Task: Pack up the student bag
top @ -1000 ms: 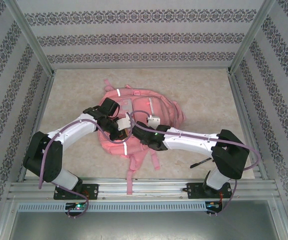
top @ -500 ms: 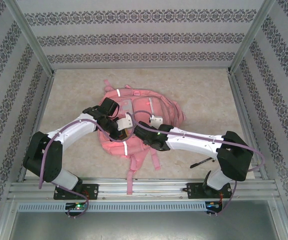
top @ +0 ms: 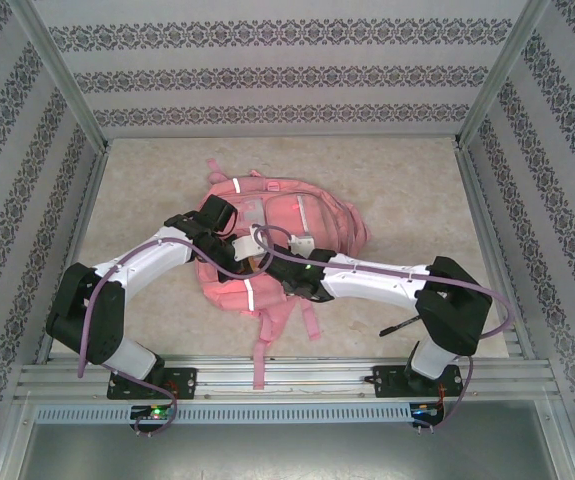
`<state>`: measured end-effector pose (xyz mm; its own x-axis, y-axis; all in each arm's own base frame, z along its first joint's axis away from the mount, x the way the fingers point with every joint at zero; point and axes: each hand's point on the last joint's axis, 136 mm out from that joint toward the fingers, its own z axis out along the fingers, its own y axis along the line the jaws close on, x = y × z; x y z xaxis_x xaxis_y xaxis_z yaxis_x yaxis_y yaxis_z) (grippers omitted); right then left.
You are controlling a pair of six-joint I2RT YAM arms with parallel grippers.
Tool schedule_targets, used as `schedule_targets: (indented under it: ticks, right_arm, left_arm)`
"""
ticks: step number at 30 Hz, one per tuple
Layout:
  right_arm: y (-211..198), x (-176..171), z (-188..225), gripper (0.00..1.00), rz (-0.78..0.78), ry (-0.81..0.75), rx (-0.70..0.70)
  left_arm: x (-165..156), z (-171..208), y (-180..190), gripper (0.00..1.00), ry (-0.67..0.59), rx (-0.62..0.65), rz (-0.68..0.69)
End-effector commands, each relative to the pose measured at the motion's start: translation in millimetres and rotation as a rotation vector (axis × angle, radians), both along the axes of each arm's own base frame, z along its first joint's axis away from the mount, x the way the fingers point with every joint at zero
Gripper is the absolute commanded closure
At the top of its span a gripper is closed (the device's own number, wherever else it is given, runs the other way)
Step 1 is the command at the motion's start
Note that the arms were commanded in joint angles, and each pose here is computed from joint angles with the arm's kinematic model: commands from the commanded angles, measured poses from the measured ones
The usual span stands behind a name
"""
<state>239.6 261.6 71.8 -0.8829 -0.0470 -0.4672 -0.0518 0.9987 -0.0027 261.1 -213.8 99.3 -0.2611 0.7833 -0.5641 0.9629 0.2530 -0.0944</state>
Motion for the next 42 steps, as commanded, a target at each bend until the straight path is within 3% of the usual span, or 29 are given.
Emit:
schedule_targets:
  ticks: [1, 6, 13, 19, 25, 28, 31, 34, 38, 40, 41, 42]
  right_arm:
    - [0.4, 3.9, 3.7, 0.86, 0.054, -0.016, -0.055]
    - [-5.4, 3.1, 10.8, 1.0, 0.075, 0.011, -0.03]
    - [-3.5, -18.3, 14.9, 1.0, 0.271, 0.171, 0.102]
    - [-34.7, -27.5, 6.0, 1.0, 0.351, 0.259, 0.116]
    - [-82.3, -13.1, -2.7, 1.0, 0.315, 0.219, 0.041]
    - [-87.7, -12.5, -2.7, 1.0, 0.384, 0.19, 0.012]
    - [-74.5, -19.5, 1.7, 1.0, 0.472, 0.19, 0.071]
    - [-49.2, -33.0, 12.0, 1.0, 0.577, 0.192, 0.169]
    - [4.6, -45.1, 35.2, 1.0, 0.655, 0.118, 0.357]
    - [32.8, -41.5, 46.5, 1.0, 0.658, 0.058, 0.447]
    - [44.8, -36.8, 50.0, 1.0, 0.645, 0.034, 0.481]
    - [55.9, -29.4, 52.2, 1.0, 0.623, 0.017, 0.515]
  left_arm:
    - [-10.8, 15.9, -7.9, 1.0, 0.005, -0.083, -0.057]
    - [-26.2, 12.5, -4.5, 1.0, -0.06, -0.098, -0.17]
    - [-20.3, 9.9, 9.5, 1.0, -0.113, -0.057, -0.164]
    - [-10.7, 5.5, 18.5, 1.0, -0.124, -0.008, -0.179]
    - [-17.0, -3.1, 30.8, 1.0, -0.162, 0.023, -0.338]
    - [-7.8, -6.6, 38.9, 1.0, -0.163, 0.034, -0.362]
    - [15.0, -1.1, 45.0, 1.0, -0.172, 0.009, -0.35]
    - [68.7, -2.7, 62.2, 1.0, -0.224, 0.05, -0.203]
    - [176.1, 2.0, 112.1, 0.86, -0.235, 0.152, 0.394]
    - [182.6, 9.2, 107.4, 0.83, -0.114, 0.073, 0.512]
    - [186.2, 13.4, 104.8, 0.68, -0.049, 0.026, 0.615]
    - [187.4, 16.8, 102.8, 0.62, 0.025, -0.023, 0.727]
